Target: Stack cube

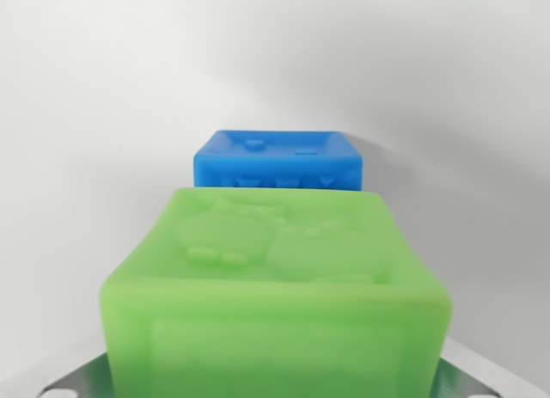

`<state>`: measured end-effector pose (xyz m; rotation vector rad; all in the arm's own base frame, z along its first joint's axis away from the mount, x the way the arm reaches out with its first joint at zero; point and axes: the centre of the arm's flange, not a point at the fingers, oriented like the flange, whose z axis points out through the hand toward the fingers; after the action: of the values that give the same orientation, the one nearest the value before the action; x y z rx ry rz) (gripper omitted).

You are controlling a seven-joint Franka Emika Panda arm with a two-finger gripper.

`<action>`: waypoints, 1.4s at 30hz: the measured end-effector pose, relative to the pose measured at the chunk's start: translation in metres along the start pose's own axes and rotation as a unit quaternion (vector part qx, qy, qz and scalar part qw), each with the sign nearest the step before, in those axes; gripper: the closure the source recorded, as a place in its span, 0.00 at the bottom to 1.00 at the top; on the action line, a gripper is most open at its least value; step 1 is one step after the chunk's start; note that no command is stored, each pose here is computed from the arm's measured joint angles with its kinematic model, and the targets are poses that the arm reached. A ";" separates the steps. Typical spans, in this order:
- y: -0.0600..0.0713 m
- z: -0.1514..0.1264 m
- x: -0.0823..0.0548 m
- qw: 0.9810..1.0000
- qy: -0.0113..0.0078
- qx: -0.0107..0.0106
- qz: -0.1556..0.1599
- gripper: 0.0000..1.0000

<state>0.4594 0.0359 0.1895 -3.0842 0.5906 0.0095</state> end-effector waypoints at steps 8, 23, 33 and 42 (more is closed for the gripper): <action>0.000 0.015 0.000 1.000 0.000 0.000 0.000 1.00; 0.000 0.021 0.001 1.000 0.001 0.000 0.000 0.00; 0.000 0.020 0.001 1.000 0.001 0.000 0.000 0.00; 0.000 0.020 0.001 1.000 0.001 0.000 0.000 0.00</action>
<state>0.4600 0.0358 0.1690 -3.0843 0.5901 0.0070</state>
